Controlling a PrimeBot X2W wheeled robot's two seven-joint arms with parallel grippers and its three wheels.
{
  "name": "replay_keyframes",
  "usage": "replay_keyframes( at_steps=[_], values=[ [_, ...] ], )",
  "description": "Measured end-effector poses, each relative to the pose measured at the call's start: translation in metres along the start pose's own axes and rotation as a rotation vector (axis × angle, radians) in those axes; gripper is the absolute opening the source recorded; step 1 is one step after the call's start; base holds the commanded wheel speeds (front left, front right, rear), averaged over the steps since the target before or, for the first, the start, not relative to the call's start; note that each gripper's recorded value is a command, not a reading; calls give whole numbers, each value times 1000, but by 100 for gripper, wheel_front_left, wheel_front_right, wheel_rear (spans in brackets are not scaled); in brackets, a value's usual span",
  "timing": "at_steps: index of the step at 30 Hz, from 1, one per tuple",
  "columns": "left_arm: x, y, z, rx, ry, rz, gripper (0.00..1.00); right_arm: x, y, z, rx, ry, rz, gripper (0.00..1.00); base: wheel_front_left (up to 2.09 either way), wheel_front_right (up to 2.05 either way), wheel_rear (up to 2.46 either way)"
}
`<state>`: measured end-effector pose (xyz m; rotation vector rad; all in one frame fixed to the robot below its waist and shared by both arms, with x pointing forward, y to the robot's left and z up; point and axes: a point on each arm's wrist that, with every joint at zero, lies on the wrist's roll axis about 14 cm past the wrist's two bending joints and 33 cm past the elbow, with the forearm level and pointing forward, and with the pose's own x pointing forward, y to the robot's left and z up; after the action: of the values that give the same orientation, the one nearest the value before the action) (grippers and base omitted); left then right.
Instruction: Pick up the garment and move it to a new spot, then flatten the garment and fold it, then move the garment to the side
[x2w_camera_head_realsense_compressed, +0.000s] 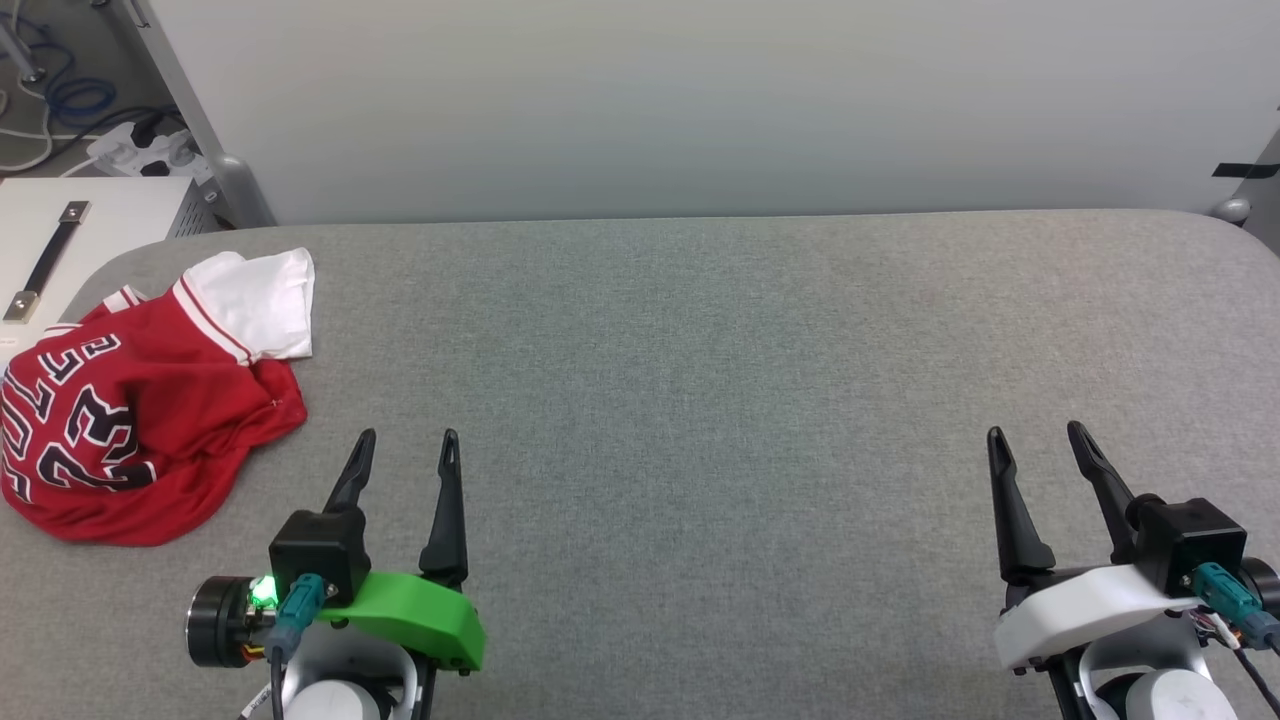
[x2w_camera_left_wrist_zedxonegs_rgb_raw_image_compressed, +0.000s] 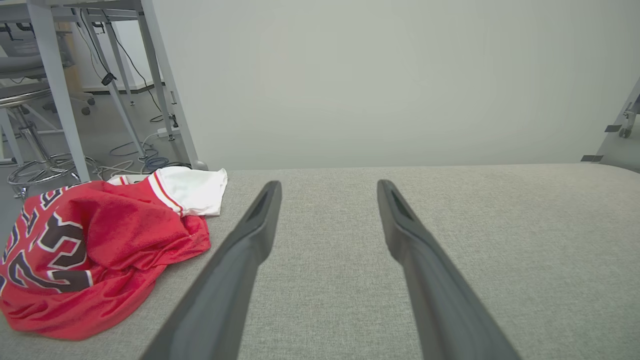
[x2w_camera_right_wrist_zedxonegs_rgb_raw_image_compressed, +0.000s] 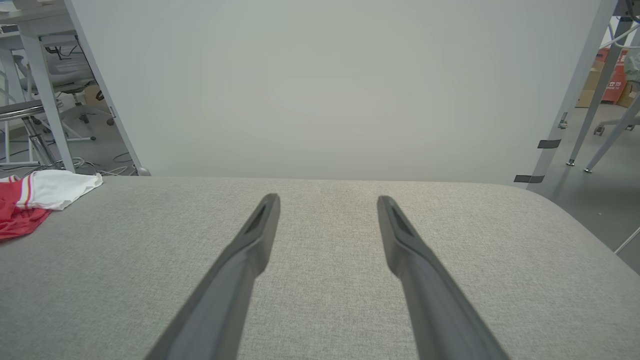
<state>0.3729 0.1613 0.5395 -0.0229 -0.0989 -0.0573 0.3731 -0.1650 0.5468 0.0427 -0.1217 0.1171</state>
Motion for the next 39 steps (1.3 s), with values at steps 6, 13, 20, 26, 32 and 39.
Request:
replay_keyframes(
  at_steps=[6,13,20,26,32,39],
  values=[
    [0,-1,-6,-8,12,-2,100,0,-2,-3,5,1,-5,100,0,0,0],
    [-1,-2,-13,-21,24,-6,100,0,-2,-4,10,-6,-7,100,0,0,0],
    [-2,-6,-17,-34,30,-15,100,0,-2,-6,19,-8,-8,100,0,0,0],
    [-2,-7,-17,-41,24,-18,100,1,0,-8,32,-9,-3,100,0,0,0],
    [-4,-6,-19,-47,23,-14,100,3,2,-9,40,-16,4,100,0,0,0],
    [-13,11,-21,-62,19,43,100,13,29,-18,65,-3,81,100,0,0,0]
  ],
)
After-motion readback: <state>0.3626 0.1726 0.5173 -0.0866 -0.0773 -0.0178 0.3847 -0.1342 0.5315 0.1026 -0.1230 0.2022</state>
